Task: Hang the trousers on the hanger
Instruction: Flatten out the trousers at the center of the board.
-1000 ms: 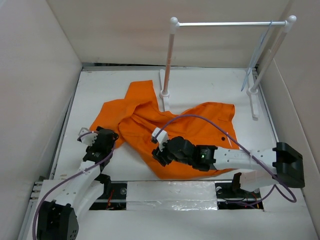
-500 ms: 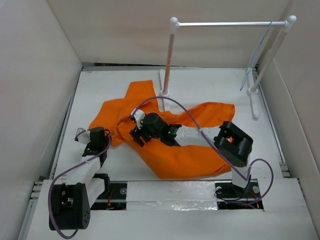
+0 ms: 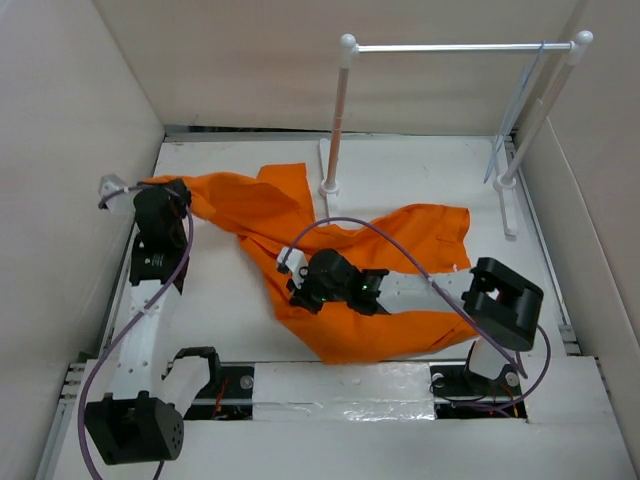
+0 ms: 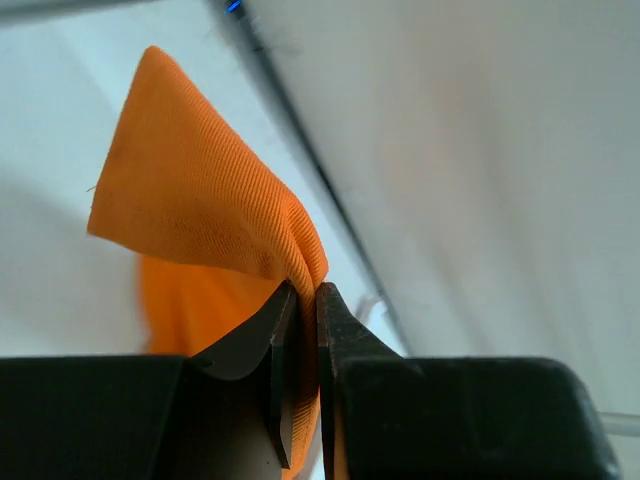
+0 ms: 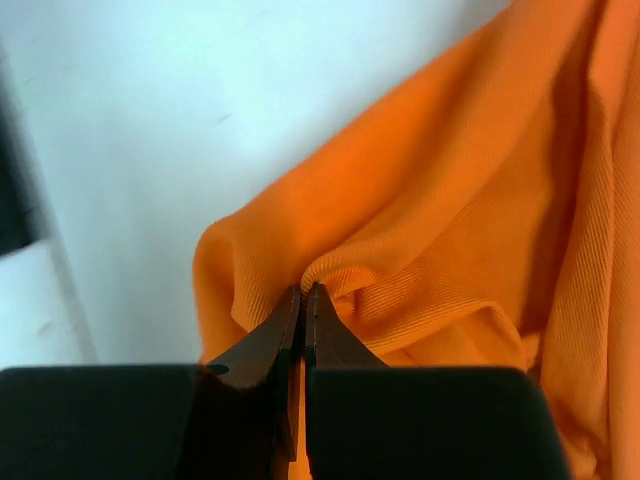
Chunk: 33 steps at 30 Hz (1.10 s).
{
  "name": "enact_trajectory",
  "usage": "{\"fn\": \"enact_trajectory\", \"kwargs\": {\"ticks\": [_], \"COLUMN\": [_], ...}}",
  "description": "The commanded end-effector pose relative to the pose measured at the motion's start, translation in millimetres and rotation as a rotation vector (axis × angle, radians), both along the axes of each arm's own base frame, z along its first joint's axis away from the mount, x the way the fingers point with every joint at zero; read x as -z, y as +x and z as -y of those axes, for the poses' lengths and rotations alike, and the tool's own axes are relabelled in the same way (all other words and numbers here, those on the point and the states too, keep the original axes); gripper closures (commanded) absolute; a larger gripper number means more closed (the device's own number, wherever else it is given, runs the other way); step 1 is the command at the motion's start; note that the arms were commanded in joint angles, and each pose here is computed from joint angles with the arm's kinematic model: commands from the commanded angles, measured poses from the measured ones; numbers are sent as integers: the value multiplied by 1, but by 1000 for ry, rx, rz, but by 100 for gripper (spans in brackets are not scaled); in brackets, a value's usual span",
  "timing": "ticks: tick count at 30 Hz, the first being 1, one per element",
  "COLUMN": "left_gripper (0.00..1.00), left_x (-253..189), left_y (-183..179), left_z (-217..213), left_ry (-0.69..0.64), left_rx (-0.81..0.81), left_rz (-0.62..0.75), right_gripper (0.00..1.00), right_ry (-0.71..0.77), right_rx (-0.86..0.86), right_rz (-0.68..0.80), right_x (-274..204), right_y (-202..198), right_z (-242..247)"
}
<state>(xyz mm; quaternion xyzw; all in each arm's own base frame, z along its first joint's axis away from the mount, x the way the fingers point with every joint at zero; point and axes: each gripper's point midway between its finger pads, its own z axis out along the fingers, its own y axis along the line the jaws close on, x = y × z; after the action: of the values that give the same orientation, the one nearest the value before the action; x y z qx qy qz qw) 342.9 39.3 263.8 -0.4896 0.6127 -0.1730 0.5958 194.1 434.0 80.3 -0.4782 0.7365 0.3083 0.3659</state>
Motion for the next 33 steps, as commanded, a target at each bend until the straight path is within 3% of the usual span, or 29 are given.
{"fn": "enact_trajectory", "kwargs": {"ticks": [1,4,10,13,16,17,20,21,22,23,24,26,29,31,33], "left_gripper": [100,100,100,100,100,100,100,100,100,100,99,95,75,56,48], "left_x": [-62,-99,-120,-106,-81,-62,-22,-14,-4,15,18,35,33,31,14], "left_y": [12,22,26,38,51,60,77,80,81,87,91,95,95,96,103], "left_z": [-13,-24,-58,-70,-87,-96,-115,-120,-130,-135,-136,-141,-138,-132,-105], "left_ry": [74,152,217,230,249,243,190,177,166,158,162,174,187,196,212], "left_rx": [-30,-36,-130,-162,-220,-237,-245,-252,-266,-264,-259,-266,-242,-207,-120], "left_rz": [73,64,32,-35,-115,-168,-262,-282,-302,-346,-361,-424,-415,-378,-313], "right_gripper": [100,100,100,89,66,52,35,35,35,44,59,100,100,100,87], "right_ry": [117,50,28,54,88,93,111,120,141,113,102,161,197,190,252], "right_rx": [-129,-213,-266,-245,-246,-248,-155,-64,6,89,229,387,675,881,966], "right_rz": [35,-5,-40,-22,-7,0,67,111,90,89,100,84,91,95,120], "right_x": [-44,-23,-4,-16,-42,-48,-73,-87,-92,-85,-83,-94,-87,-79,-88], "right_y": [-44,-80,-117,-114,-115,-119,-106,-87,-78,-64,-34,-6,48,78,94], "right_z": [-3,18,29,31,36,39,60,74,82,99,121,151,217,270,295]}}
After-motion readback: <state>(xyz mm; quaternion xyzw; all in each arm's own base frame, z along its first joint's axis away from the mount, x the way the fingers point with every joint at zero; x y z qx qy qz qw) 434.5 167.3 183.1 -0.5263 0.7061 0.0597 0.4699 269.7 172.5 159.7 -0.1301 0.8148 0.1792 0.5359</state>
